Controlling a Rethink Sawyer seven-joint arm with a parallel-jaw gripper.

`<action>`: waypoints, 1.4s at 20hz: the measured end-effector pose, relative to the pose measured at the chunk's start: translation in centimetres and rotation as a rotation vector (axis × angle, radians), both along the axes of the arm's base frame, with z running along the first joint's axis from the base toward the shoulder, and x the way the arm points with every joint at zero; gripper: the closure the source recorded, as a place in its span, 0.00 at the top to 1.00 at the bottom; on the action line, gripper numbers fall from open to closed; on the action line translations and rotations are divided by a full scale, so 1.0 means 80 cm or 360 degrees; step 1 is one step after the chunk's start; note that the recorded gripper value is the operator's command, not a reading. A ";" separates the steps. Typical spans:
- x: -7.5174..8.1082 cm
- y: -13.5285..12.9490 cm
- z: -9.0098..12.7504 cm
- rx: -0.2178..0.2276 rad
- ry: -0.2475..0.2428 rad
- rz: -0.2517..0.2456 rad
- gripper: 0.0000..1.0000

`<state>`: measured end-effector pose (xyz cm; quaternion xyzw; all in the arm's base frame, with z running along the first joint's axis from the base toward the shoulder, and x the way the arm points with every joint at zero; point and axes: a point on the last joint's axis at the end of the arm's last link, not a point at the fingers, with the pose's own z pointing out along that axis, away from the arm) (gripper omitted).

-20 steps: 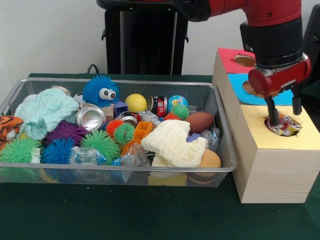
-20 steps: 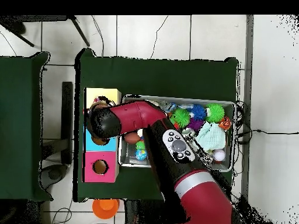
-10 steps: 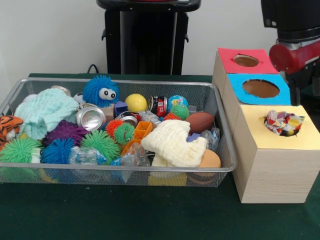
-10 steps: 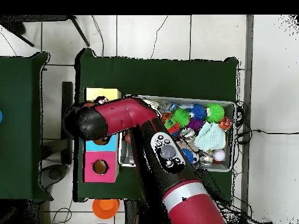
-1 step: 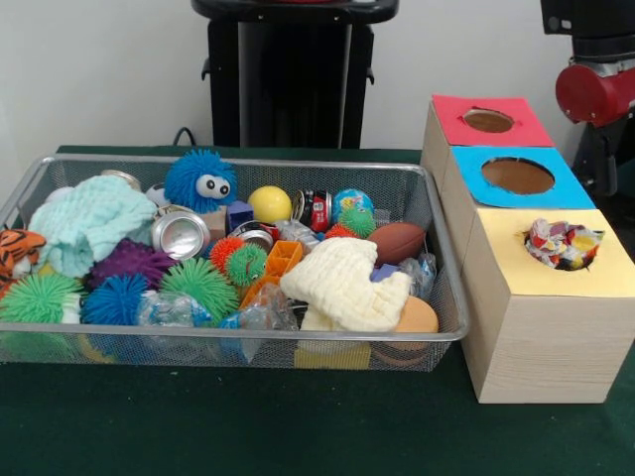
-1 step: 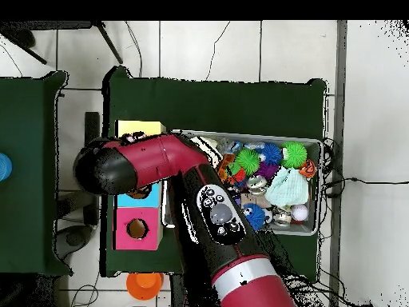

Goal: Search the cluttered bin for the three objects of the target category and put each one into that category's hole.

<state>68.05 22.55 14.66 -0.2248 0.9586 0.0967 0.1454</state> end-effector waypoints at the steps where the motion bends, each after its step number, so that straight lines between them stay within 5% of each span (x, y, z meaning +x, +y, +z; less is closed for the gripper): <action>1: 0.000 -0.001 0.000 -0.0002 0.0000 -0.0002 1.00; 14: -0.006 -0.027 -0.025 -0.0172 0.0043 -0.0001 1.00; 15: -0.006 -0.031 -0.026 -0.0185 0.0054 -0.0005 0.00; 28: -0.008 -0.035 -0.035 -0.0185 0.0075 -0.0011 0.00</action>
